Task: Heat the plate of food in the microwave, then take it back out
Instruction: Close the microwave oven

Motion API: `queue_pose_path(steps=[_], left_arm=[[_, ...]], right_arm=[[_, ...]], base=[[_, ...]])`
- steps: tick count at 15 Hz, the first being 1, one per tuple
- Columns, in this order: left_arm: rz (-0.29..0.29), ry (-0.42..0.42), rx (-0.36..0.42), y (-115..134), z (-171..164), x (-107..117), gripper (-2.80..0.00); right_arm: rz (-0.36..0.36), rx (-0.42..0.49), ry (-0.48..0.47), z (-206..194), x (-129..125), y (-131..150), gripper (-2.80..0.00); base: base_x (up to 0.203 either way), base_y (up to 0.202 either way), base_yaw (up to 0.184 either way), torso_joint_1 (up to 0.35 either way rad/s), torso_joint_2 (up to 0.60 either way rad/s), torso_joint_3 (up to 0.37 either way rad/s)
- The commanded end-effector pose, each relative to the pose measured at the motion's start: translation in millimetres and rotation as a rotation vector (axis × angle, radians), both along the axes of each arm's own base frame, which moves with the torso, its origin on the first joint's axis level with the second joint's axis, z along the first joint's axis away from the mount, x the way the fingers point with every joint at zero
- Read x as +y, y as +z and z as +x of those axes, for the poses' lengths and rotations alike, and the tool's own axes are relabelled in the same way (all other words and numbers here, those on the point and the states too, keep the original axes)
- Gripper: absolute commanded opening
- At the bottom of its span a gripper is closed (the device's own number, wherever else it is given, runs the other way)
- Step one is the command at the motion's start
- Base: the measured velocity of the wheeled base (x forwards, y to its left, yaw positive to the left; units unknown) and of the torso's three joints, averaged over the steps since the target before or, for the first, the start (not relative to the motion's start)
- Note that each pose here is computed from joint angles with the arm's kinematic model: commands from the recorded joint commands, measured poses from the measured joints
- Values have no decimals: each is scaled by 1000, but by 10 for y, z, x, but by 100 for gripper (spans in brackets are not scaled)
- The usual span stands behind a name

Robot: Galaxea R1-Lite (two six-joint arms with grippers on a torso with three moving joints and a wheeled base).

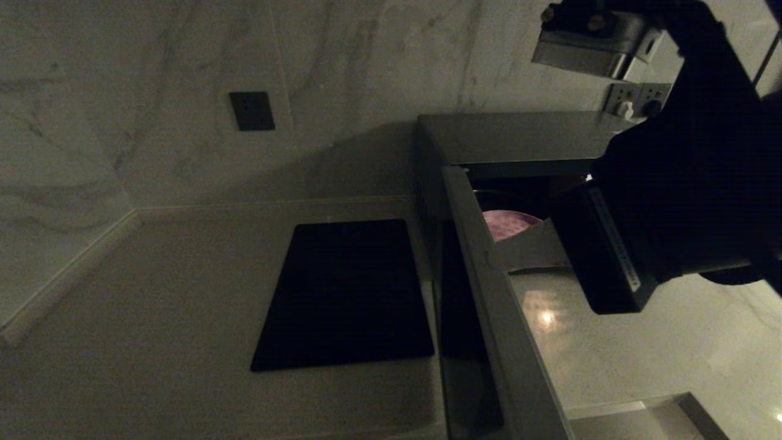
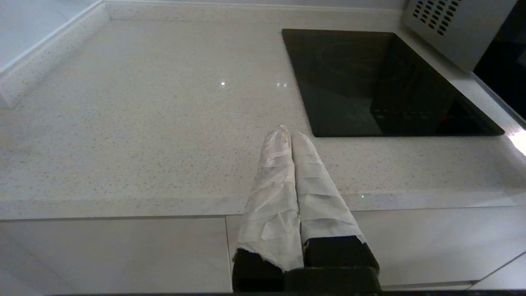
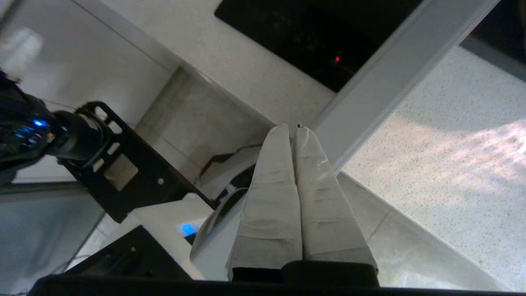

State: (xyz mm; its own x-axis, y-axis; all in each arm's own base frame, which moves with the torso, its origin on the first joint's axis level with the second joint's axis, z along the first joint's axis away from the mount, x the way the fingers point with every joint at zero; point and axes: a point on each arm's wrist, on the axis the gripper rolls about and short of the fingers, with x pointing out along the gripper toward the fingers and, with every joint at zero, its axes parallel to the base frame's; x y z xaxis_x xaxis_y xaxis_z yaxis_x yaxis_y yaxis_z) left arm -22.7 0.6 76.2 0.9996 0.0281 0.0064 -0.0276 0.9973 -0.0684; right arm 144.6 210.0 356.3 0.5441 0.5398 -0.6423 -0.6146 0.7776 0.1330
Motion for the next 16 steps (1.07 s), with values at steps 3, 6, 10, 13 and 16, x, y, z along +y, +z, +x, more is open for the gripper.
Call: queue_pose_path(steps=[3, 6, 10, 13, 16], left_arm=[[-1, 0, -1, 4, 0, 0, -280], [-1, 0, 0, 1, 1, 0, -280], [-1, 0, 0, 1, 1, 0, -280], [-1, 0, 0, 1, 1, 0, -280], [-1, 1, 0, 1, 1, 0, -280]], right_arm=[[-50, 33, 12, 46, 136, -124, -280], [-96, 55, 2, 65, 169, -197, -280], [-125, 72, 4, 59, 173, -233, -280], [-133, 77, 5, 41, 161, -233, -280], [-178, 73, -47, 34, 134, -260, -280]], base=[[0, 0, 0, 0, 0, 0], [0, 0, 0, 0, 0, 0], [0, 0, 0, 0, 0, 0], [0, 0, 0, 0, 0, 0], [0, 0, 0, 0, 0, 0]])
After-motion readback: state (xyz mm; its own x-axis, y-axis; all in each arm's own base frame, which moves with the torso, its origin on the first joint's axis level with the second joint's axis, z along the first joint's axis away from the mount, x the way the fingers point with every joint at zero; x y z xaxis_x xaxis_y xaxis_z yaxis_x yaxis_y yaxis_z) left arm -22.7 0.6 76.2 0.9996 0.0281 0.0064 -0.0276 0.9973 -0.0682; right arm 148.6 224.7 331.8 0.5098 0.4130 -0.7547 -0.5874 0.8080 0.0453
